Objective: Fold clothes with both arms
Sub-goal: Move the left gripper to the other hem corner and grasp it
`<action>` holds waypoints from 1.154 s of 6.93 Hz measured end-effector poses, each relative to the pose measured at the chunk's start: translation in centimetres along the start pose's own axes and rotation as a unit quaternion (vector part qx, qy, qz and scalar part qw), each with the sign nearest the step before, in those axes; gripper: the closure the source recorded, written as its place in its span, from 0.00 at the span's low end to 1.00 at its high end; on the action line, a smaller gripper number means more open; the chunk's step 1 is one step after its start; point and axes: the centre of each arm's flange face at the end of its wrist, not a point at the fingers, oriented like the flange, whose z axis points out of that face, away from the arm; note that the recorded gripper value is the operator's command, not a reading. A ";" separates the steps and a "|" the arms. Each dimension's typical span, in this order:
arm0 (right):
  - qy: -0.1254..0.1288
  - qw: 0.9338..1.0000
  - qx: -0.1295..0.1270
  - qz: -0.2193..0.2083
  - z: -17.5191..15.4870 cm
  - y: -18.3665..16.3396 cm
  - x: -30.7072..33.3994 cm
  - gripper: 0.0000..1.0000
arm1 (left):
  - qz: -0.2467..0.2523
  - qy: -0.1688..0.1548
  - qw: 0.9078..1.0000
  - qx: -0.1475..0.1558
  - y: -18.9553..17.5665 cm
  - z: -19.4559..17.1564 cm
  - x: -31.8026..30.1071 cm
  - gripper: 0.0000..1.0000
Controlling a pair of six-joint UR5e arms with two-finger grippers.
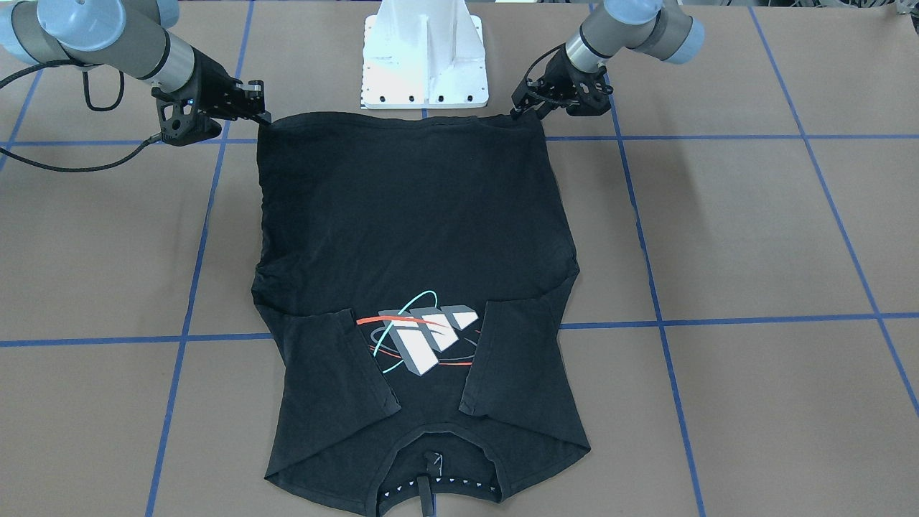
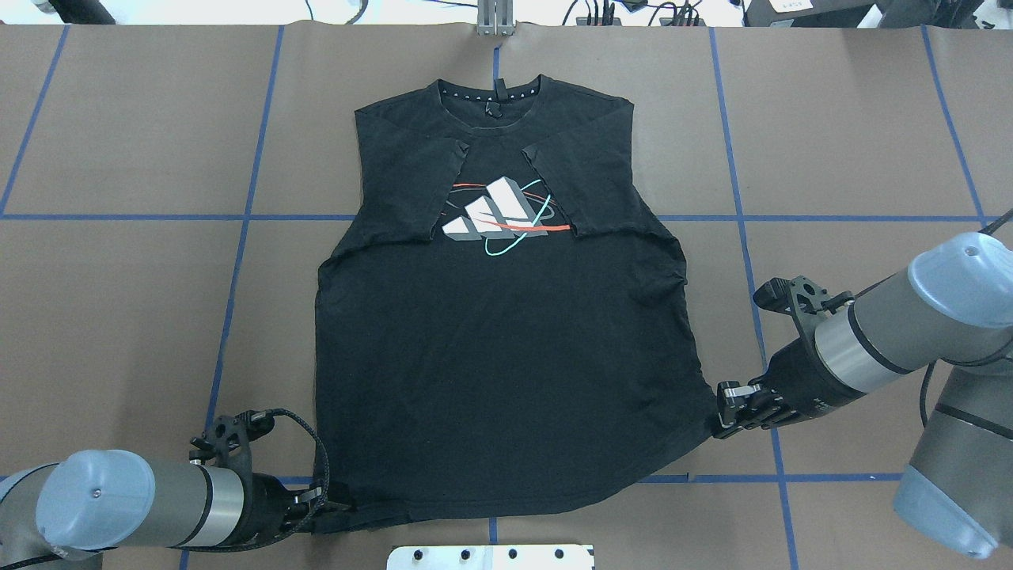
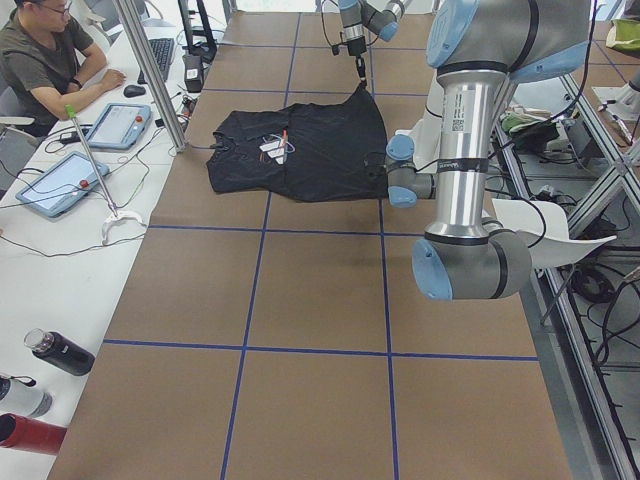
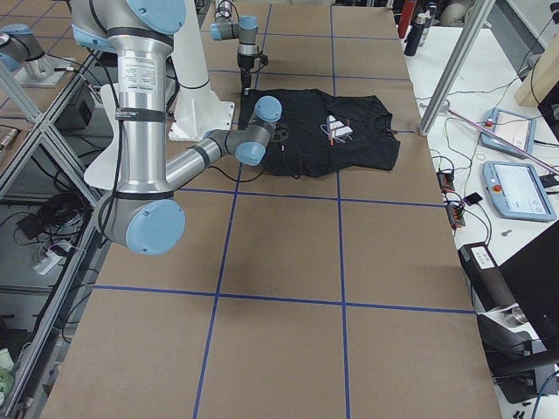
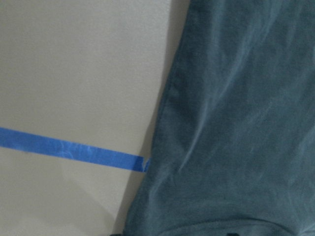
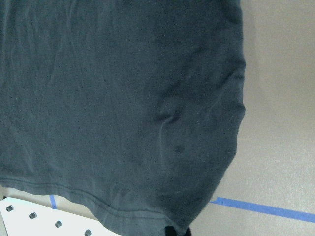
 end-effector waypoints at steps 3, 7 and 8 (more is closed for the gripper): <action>0.000 1.000 0.000 0.000 0.0 0.0 0.0 1.00 | 0.000 -0.002 1.000 0.002 0.1 0.1 0.7 0.63; 0.000 1.000 -0.001 0.000 0.1 0.0 -0.1 1.00 | -0.001 -0.001 1.000 0.004 -0.2 -0.3 0.7 0.80; 0.000 1.000 -0.001 0.000 0.1 0.0 -0.1 1.00 | -0.001 -0.001 1.000 0.005 -0.3 -0.4 0.6 0.87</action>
